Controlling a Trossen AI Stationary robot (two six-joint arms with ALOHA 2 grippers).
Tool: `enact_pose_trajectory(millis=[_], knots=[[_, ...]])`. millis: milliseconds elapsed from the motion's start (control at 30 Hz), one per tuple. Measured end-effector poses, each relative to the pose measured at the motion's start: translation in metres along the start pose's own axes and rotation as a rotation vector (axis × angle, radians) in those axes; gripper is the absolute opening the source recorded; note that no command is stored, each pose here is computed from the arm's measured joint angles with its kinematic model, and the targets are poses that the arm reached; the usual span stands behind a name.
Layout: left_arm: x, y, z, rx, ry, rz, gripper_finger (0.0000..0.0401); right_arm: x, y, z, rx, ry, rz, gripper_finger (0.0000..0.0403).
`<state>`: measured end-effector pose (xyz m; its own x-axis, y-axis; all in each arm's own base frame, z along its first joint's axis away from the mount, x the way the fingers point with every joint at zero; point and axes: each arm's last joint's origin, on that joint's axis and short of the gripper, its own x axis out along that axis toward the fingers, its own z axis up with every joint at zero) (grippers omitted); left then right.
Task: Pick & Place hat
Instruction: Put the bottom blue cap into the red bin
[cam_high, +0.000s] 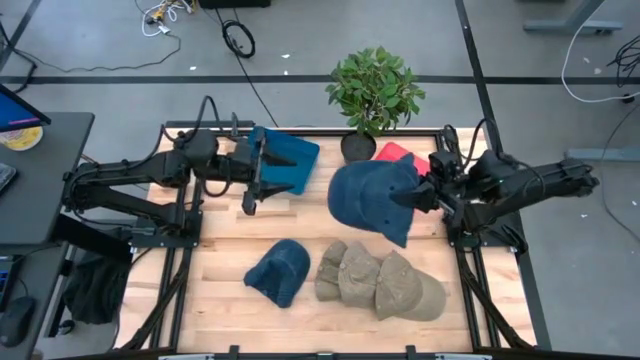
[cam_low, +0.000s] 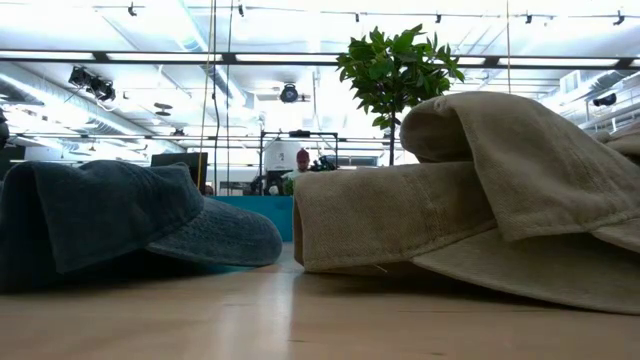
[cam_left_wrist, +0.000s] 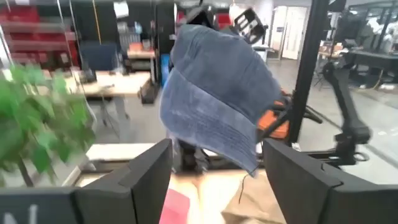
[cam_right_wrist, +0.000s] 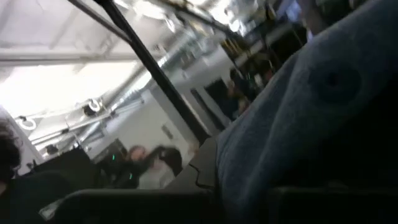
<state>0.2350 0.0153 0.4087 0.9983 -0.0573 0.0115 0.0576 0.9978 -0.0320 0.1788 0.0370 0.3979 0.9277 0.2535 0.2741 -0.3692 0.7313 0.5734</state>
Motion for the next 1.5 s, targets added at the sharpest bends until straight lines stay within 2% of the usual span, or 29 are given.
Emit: enact_pose_trajectory(millis=[233,433,633,933,1233,1500], knots=[[-0.001,0.0,-0.007,-0.099,0.079,0.003,0.0249,-0.028,0.0,-0.001,0.107,0.125,-0.089,0.0003],[-0.001,0.0,-0.012,-0.147,0.125,0.006,0.0248,-0.044,-0.01,-0.003,0.14,0.223,-0.181,0.0002],[-0.001,-0.003,-0.013,-0.215,0.137,-0.061,0.0248,-0.056,-0.028,-0.01,0.129,0.364,-0.322,0.0002],[0.0,-0.011,-0.013,-0.239,0.145,-0.105,0.0248,-0.066,-0.048,-0.005,0.004,0.417,-0.428,0.0002],[0.0,-0.019,-0.013,-0.244,0.151,-0.138,0.0248,-0.076,-0.073,-0.002,-0.155,0.5,-0.589,0.0002],[0.0,-0.02,-0.013,-0.284,0.156,-0.137,0.0248,-0.077,-0.095,-0.001,-0.29,0.618,-0.63,0.0003]])
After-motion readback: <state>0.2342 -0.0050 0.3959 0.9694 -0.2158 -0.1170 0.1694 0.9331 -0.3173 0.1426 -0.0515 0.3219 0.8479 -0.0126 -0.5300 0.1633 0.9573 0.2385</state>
